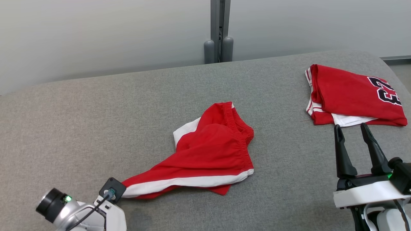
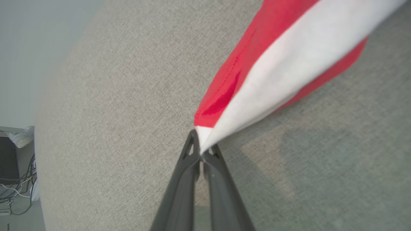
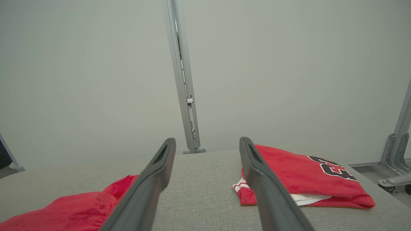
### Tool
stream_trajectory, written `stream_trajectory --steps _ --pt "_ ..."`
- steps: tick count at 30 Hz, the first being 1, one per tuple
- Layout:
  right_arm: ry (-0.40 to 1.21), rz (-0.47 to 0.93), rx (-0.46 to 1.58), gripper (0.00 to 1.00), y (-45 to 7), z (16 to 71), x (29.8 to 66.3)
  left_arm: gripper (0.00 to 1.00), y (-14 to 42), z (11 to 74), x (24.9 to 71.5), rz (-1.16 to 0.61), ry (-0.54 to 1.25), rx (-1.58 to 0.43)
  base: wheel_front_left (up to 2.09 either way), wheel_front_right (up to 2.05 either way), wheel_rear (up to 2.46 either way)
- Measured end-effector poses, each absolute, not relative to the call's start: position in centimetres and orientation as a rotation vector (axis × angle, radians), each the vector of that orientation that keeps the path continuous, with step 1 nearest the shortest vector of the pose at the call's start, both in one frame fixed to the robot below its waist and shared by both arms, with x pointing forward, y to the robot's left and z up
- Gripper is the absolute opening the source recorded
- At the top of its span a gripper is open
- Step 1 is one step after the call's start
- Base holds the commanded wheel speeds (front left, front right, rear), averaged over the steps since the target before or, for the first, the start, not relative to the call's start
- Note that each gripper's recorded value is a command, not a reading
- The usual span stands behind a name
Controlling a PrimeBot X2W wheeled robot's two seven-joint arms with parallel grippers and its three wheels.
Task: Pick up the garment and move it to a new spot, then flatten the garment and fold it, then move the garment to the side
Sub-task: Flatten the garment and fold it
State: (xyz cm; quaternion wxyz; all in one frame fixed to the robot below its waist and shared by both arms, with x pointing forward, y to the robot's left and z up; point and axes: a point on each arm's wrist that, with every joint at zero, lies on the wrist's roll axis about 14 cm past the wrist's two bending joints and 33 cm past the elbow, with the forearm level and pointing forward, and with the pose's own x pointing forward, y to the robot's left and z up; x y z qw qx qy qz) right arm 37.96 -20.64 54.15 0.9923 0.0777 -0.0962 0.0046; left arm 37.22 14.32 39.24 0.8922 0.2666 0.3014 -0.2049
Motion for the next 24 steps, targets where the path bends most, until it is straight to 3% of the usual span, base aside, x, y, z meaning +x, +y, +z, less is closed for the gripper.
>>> stream_trajectory --steps 4,5,6,17,24 --pt "-0.192 -0.002 0.152 1.0 -21.1 54.1 37.9 0.0 13.6 38.2 35.6 -0.44 0.666 0.509 0.0 0.0 0.0" --pt "-0.188 -0.002 0.153 1.0 -21.1 54.0 37.9 0.81 13.0 37.7 34.9 -0.448 0.679 0.47 0.0 0.0 0.0" --pt "-0.186 0.001 0.154 1.0 -21.0 53.9 37.9 1.0 12.9 37.4 34.5 -0.45 0.689 0.461 0.0 0.0 0.0" --pt "-0.202 0.012 0.153 1.0 -20.7 54.5 37.4 1.0 15.9 41.7 35.9 -0.276 0.523 0.348 0.0 0.0 0.0" --pt "-0.208 0.028 0.157 1.0 -20.2 54.7 37.4 1.0 17.8 48.0 37.4 -0.12 0.29 0.202 0.0 0.0 0.0"
